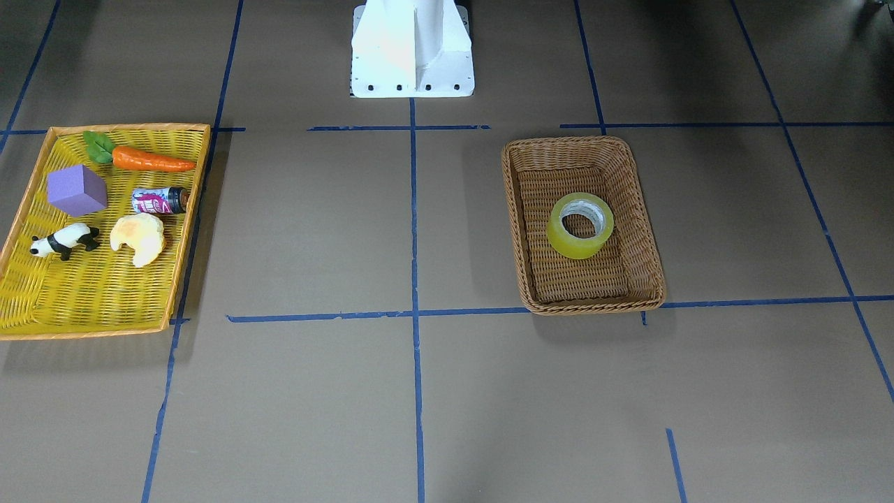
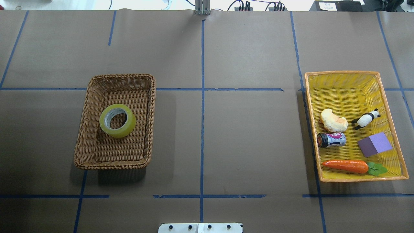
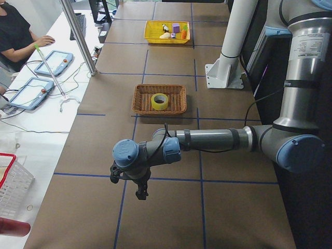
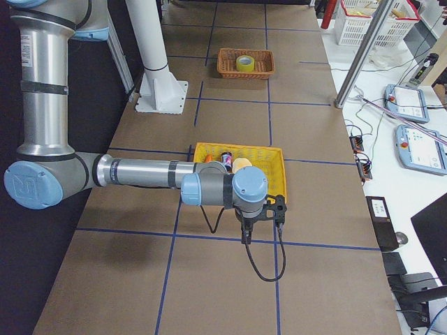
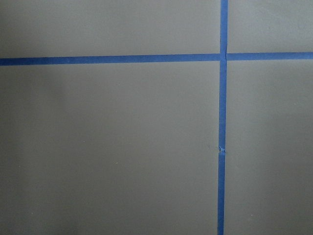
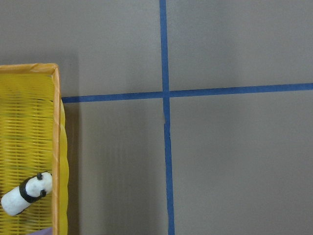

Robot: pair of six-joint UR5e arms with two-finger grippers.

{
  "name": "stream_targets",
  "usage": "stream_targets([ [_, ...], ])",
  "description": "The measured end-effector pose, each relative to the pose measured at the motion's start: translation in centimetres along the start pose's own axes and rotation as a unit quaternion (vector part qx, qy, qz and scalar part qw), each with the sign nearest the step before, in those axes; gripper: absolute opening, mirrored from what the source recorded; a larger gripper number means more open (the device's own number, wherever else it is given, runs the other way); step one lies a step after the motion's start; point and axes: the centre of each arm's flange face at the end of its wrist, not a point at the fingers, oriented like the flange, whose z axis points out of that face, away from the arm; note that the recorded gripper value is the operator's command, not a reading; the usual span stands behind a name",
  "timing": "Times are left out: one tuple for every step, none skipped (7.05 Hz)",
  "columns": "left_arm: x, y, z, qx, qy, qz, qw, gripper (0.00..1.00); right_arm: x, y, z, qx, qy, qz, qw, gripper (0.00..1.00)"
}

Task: Move tape to another basket

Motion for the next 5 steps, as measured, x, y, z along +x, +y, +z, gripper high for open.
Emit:
stream_targets([
  [-0.02,0.0,0.02,0.0,0.0,0.0,1.0,1.0,0.04,0.04,0.03,0.0,0.0,0.0,1.0,1.0],
  [-0.04,0.01,0.04,0.0,0.0,0.0,1.0,1.0,0.08,0.07,0.06,-0.001,0.0,0.0,1.0,1.0],
  [-0.05,0.01,0.05,0.0,0.0,0.0,1.0,1.0,0.11,0.08,0.08,-0.001,0.0,0.0,1.0,1.0],
  [-0.05,0.01,0.05,0.0,0.0,0.0,1.0,1.0,0.16,0.15,0.12,-0.001,0.001,0.0,1.0,1.0],
  [-0.06,-0.01,0.07,0.001,0.0,0.001,1.0,1.0,0.22,0.22,0.16,-0.001,0.001,-0.001,1.0,1.0],
])
